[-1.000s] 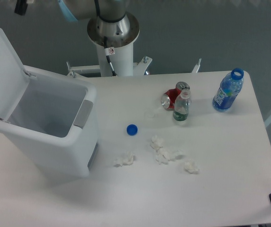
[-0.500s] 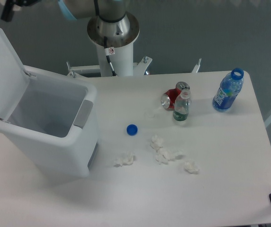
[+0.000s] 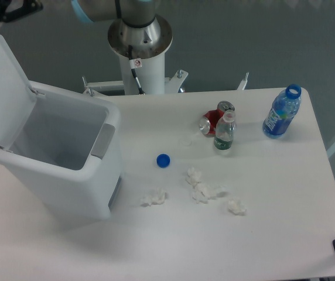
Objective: Close the trash can
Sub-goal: 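Move the gripper over to the edge of the raised white lid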
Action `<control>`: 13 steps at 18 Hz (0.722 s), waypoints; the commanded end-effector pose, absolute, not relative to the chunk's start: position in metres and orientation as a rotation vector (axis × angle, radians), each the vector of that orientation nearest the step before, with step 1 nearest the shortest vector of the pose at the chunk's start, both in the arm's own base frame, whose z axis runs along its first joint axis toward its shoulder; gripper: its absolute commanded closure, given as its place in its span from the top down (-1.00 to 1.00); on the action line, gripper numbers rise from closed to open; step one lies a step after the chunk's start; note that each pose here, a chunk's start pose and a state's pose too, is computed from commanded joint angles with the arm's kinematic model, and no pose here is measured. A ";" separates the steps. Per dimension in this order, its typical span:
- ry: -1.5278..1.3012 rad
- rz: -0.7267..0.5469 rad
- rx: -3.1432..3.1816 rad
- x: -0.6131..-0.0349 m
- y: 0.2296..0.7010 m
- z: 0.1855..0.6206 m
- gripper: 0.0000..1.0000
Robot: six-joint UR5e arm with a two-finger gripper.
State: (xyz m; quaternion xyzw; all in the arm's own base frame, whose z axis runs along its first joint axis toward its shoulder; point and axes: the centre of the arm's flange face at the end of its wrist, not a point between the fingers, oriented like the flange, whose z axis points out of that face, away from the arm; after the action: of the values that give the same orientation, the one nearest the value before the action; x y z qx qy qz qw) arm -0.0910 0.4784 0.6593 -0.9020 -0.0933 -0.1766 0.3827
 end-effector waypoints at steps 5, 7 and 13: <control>-0.213 -0.479 -2.324 -0.085 0.493 0.648 -0.74; -0.197 -0.482 -2.323 -0.078 0.493 0.651 -0.74; -0.187 -0.494 -2.333 -0.074 0.498 0.646 -0.74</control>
State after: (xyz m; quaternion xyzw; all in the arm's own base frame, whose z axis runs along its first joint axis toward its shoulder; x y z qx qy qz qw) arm -0.0743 0.4976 0.6464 -0.9075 -0.0729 -0.1922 0.3663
